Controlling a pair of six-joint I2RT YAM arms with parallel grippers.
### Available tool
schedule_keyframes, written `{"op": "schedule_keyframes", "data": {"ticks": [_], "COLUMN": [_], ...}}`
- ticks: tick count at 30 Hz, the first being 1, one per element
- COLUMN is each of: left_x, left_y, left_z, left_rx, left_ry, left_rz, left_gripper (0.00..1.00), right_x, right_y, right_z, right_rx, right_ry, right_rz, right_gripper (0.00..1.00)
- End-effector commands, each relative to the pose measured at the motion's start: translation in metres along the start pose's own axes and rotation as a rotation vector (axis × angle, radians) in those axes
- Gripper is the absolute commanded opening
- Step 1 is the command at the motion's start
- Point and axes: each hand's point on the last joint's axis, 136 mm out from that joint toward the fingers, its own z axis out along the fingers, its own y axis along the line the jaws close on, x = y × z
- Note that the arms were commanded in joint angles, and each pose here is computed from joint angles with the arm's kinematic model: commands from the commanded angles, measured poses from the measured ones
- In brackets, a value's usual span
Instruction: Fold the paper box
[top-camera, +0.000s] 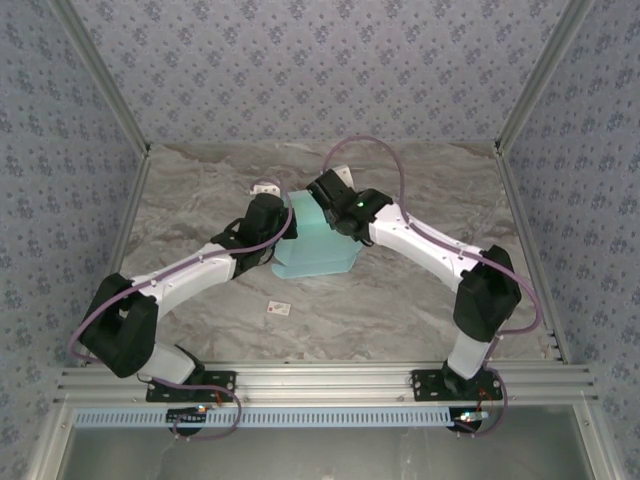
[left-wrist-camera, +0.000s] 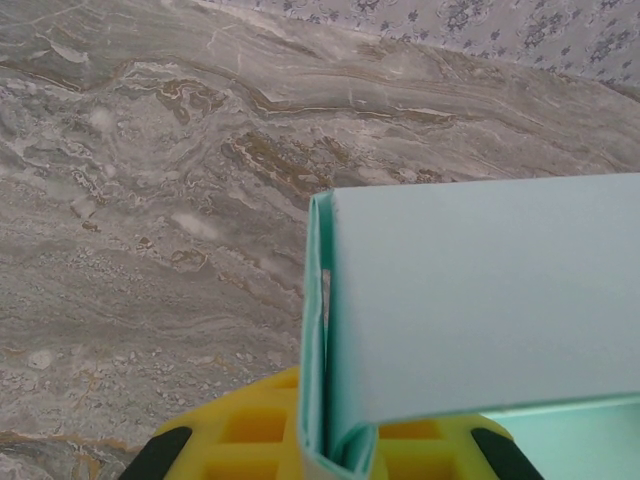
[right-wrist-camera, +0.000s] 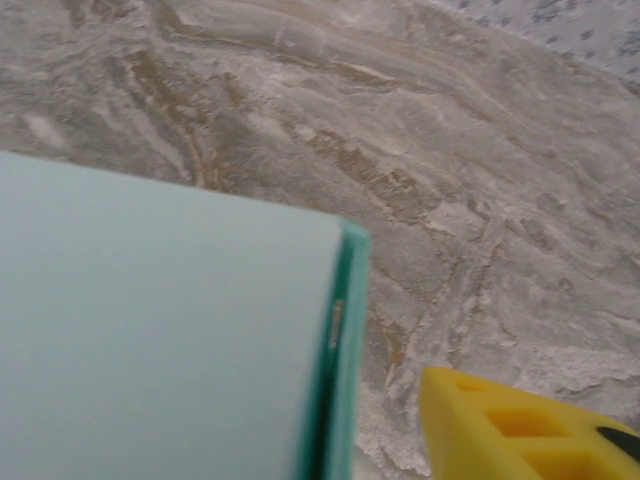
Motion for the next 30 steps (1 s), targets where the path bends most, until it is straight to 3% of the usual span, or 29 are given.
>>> {"op": "schedule_keyframes", "data": {"ticks": [1, 8, 14, 24, 30], "left_x": [-0.004, -0.004, -0.003, -0.005, -0.006], "left_y": [-0.007, -0.006, -0.005, -0.007, -0.008], "left_z": [-0.001, -0.002, -0.002, -0.004, -0.006], "left_rx": [0.028, 0.025, 0.024, 0.033, 0.038], "left_ry": [-0.01, -0.009, -0.009, -0.013, -0.017], "left_rz": [0.002, 0.004, 0.003, 0.0, 0.0], "left_gripper": [0.0, 0.0, 0.0, 0.0, 0.0], "right_x": [-0.002, -0.011, -0.007, -0.002, -0.006], "right_y": [0.011, 0.008, -0.01, -0.008, -0.008], "right_z": [-0.011, -0.029, -0.036, -0.016, -0.008], "right_rx": [-0.111, -0.186, -0.187, -0.139, -0.075], "right_ry": [-0.004, -0.043, -0.049, -0.014, -0.012], "right_rz": [0.007, 0.034, 0.082, 0.09, 0.073], "right_gripper": [0.59, 0.67, 0.66, 0.53, 0.37]}}
